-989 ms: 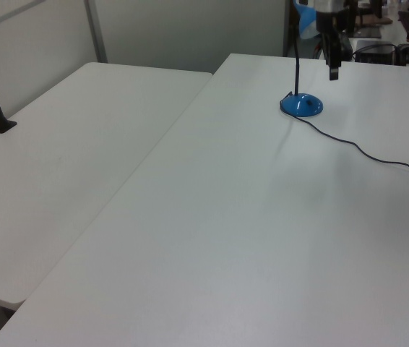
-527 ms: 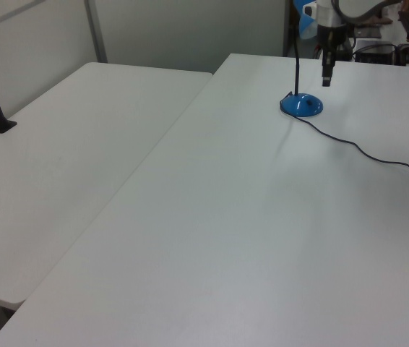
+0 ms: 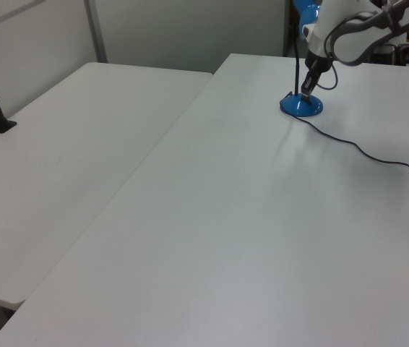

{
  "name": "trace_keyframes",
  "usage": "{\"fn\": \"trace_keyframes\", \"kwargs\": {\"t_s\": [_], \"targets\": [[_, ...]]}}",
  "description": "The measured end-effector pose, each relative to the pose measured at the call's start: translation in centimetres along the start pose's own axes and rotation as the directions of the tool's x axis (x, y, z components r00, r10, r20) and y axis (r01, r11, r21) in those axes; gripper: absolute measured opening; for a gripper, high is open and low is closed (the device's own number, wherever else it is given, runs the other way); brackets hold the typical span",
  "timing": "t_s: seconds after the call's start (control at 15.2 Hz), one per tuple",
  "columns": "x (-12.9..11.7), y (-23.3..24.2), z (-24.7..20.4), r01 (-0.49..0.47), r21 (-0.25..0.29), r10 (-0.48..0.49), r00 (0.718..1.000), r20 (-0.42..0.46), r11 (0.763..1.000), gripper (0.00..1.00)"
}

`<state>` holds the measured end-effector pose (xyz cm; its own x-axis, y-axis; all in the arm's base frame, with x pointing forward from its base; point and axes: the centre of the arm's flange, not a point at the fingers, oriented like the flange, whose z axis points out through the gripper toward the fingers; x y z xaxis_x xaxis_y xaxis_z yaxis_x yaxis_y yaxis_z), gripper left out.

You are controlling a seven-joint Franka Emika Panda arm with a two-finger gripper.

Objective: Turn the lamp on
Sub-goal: 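Move the gripper down toward the button on the blue lamp base, then press the button on the lamp base with the gripper fingertips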

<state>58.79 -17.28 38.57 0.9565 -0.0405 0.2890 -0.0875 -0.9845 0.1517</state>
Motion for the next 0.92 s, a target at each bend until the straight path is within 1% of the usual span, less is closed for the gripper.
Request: {"fn": "trace_keyframes", "kwargs": {"t_s": [0.2,0.53,0.92], "targets": [[-0.1,2.3,1.6,-0.052,-0.025,0.051,0.997,-0.051,0.998,0.01],[-1.2,5.9,3.2,-0.104,-0.063,0.099,0.992,-0.072,0.993,0.01],[-1.3,6.6,4.8,-0.111,-0.076,0.104,0.991,-0.088,0.991,0.01]]}}
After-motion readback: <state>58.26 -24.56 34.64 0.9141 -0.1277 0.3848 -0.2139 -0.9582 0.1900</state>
